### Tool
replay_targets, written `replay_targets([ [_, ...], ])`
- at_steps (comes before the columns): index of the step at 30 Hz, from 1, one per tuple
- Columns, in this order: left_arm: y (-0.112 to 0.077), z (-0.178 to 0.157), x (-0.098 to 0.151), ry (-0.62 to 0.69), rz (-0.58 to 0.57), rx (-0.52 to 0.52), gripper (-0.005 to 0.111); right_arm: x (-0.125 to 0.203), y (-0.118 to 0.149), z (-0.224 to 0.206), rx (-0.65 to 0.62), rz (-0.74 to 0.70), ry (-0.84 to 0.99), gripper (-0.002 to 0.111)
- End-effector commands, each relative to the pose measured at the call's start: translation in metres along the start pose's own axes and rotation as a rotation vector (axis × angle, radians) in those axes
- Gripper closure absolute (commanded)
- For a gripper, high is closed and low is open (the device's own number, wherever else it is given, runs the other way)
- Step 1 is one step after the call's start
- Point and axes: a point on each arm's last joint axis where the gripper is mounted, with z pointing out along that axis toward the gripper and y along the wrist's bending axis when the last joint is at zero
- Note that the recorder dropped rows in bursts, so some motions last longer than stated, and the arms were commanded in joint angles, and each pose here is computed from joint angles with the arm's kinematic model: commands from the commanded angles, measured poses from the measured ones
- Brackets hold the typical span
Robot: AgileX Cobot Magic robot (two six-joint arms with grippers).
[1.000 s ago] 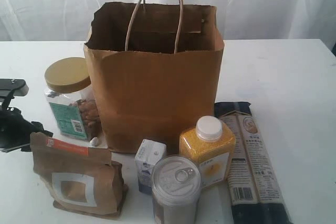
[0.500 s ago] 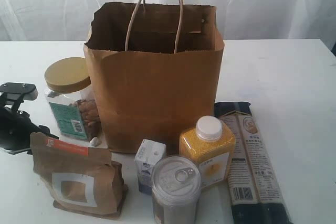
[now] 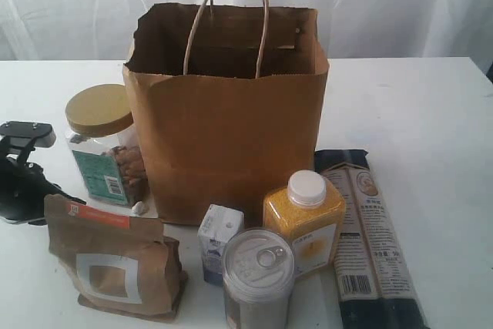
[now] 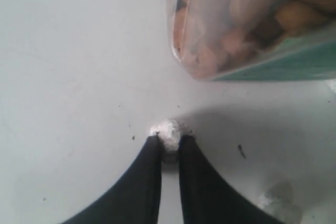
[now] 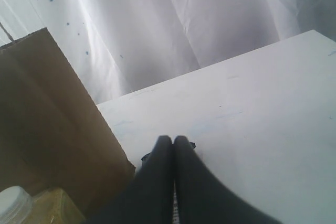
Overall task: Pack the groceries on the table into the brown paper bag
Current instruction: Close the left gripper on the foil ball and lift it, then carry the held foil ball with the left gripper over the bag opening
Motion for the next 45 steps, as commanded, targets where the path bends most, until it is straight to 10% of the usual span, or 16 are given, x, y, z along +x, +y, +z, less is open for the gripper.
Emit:
replay_targets([
  [1, -0.006, -0.015, -0.006, -0.043, 0.014, 0.016, 0.107, -0.002, 0.000, 0.000, -0.001, -0.014, -0.014, 0.108],
  [28, -0.081, -0.231, -0.046, -0.546, 0.261, 0.204, 0.107, -0.002, 0.000, 0.000, -0.001, -0.014, -0.014, 0.108],
  [45, -0.118, -0.240, -0.092, -0.598, 0.399, 0.358, 0.107, -0.002, 0.000, 0.000, -0.001, -0.014, -0.014, 0.108],
])
